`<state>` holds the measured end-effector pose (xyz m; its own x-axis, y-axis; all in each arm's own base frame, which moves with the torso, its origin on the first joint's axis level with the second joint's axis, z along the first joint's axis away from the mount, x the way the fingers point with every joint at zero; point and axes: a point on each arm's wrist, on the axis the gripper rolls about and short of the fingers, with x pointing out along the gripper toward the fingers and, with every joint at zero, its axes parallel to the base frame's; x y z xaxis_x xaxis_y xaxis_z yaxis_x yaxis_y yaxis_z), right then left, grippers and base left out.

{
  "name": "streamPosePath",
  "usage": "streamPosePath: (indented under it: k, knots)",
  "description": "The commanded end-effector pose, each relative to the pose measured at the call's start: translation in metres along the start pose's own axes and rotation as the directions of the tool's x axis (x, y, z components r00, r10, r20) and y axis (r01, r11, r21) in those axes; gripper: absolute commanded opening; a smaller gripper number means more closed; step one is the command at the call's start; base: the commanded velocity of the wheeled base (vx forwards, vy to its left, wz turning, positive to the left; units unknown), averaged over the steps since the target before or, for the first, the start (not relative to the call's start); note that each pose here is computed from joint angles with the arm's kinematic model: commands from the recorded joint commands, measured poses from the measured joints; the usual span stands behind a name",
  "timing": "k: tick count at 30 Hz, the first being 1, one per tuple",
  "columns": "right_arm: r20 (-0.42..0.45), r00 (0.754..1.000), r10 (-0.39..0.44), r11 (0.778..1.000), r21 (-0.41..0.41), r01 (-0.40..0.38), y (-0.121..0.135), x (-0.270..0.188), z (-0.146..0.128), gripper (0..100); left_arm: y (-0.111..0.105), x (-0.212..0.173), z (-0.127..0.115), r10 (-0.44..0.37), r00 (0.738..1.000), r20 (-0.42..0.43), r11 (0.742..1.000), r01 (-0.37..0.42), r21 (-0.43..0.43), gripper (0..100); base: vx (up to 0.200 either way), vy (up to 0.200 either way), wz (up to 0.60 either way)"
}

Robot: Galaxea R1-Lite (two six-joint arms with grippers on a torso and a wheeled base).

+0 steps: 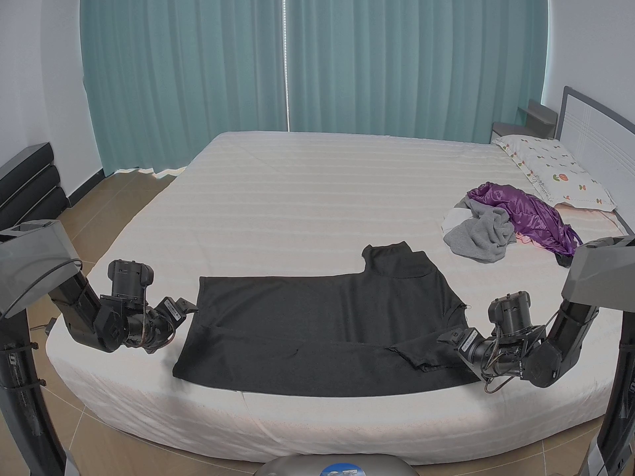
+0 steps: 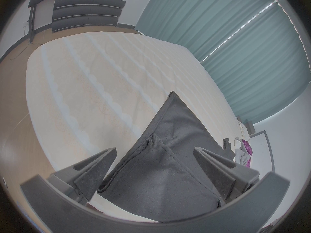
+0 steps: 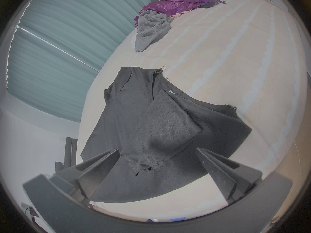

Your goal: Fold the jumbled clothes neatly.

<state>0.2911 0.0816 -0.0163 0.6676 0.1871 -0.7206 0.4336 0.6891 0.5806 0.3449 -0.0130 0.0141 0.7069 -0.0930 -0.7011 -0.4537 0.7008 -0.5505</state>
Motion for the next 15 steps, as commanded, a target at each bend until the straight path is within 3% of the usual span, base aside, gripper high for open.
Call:
streamPosePath:
  k: [1,11,12,15]
  knots:
    - [-0.003,0.999,-0.035,0.999,-0.023,0.035,0.001,0.016,-0.01,100,0.002,-0.005,0.001,-0.002,1.0,0.005,1.0,0.002,-0.006,100,0.0,0.0,0.0]
    - [0.065,0.995,-0.074,0.997,-0.034,0.076,0.004,0.034,-0.012,100,0.002,-0.005,0.002,-0.001,1.0,0.01,1.0,0.001,-0.005,100,0.0,0.0,0.0]
    - [0.064,0.995,-0.075,0.996,-0.035,0.077,0.004,0.035,-0.012,0,0.002,-0.005,0.002,-0.001,1.0,0.01,1.0,0.001,-0.005,100,0.0,0.0,0.0]
    - [0.072,0.995,-0.069,0.997,-0.027,0.071,0.005,0.036,-0.01,0,0.002,-0.005,0.002,-0.001,1.0,0.01,1.0,0.001,-0.005,100,0.0,0.0,0.0]
